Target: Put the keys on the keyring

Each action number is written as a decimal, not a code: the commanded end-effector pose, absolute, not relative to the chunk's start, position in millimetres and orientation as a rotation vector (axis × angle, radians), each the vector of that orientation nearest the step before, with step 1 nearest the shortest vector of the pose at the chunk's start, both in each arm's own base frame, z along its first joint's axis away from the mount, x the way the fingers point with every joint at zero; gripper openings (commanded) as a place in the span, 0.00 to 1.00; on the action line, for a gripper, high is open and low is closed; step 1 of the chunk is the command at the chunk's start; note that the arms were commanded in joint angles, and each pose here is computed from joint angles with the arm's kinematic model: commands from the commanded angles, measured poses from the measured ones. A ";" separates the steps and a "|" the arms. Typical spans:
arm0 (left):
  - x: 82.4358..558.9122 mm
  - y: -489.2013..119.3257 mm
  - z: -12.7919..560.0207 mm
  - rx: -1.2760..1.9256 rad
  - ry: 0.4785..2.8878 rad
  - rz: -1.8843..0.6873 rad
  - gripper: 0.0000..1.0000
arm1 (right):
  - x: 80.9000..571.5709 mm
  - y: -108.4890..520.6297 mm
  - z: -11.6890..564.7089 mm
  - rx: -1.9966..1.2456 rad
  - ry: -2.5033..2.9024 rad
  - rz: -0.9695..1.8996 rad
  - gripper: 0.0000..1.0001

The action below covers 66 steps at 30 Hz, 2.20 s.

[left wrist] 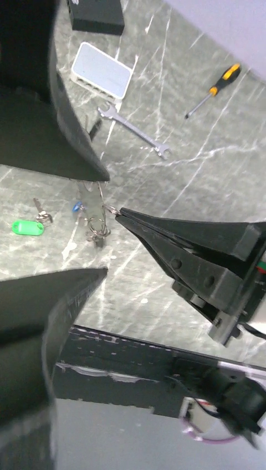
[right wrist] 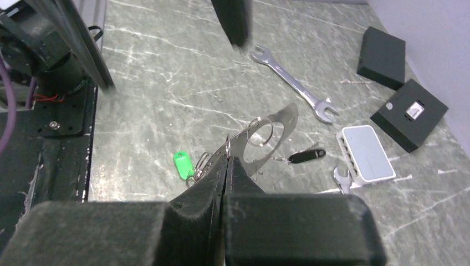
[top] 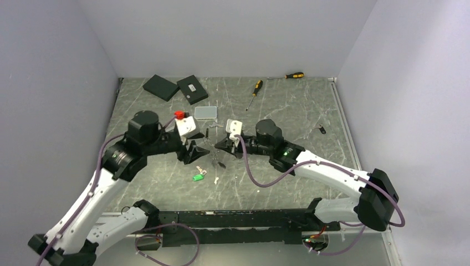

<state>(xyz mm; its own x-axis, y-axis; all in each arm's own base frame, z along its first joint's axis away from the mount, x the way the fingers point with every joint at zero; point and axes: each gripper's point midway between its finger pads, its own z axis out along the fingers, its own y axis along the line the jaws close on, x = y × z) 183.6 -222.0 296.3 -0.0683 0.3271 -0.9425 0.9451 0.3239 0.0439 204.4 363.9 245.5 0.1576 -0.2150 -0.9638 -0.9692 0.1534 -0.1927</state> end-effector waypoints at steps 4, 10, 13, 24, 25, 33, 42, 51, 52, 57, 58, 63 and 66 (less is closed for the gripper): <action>168.7 -212.6 332.1 1.027 1.484 -0.800 0.35 | 202.2 349.9 321.5 -0.992 1.058 0.915 0.00; 163.9 -222.7 326.2 1.021 1.466 -0.891 0.39 | 183.9 336.7 348.8 -0.906 0.913 1.005 0.00; 161.7 -228.6 326.5 1.035 1.433 -0.932 0.39 | 175.8 335.3 354.0 -0.915 0.874 1.036 0.00; 148.0 -239.3 335.5 1.150 1.255 -0.983 0.34 | 152.5 329.5 361.6 -0.956 0.802 1.141 0.00; 147.8 -238.8 337.3 1.146 1.240 -0.976 0.33 | 151.5 328.9 362.2 -0.957 0.796 1.152 0.00; 153.0 -238.8 336.8 1.119 1.246 -0.963 0.34 | 139.8 332.2 365.8 -0.994 0.752 1.243 0.00; 151.4 -246.7 338.9 1.115 1.203 -1.028 0.33 | 139.0 347.8 366.9 -0.993 0.714 1.365 0.00; 156.1 -241.4 340.7 1.085 1.191 -0.968 0.37 | 155.9 371.9 336.4 -1.103 0.880 1.179 0.00; 156.3 -241.4 340.5 1.083 1.193 -0.969 0.36 | 155.8 370.8 335.0 -1.099 0.880 1.176 0.00; 157.2 -238.8 338.6 1.065 1.223 -0.961 0.34 | 156.0 362.8 340.4 -1.071 0.867 1.154 0.00; 157.7 -237.4 338.5 1.061 1.227 -0.951 0.34 | 156.0 361.8 341.0 -1.071 0.869 1.153 0.00; 158.3 -230.4 337.2 1.051 1.245 -0.901 0.33 | 154.8 357.5 344.5 -1.070 0.869 1.149 0.00; 157.8 -226.8 337.4 1.056 1.258 -0.877 0.33 | 154.2 354.4 347.8 -1.063 0.865 1.144 0.00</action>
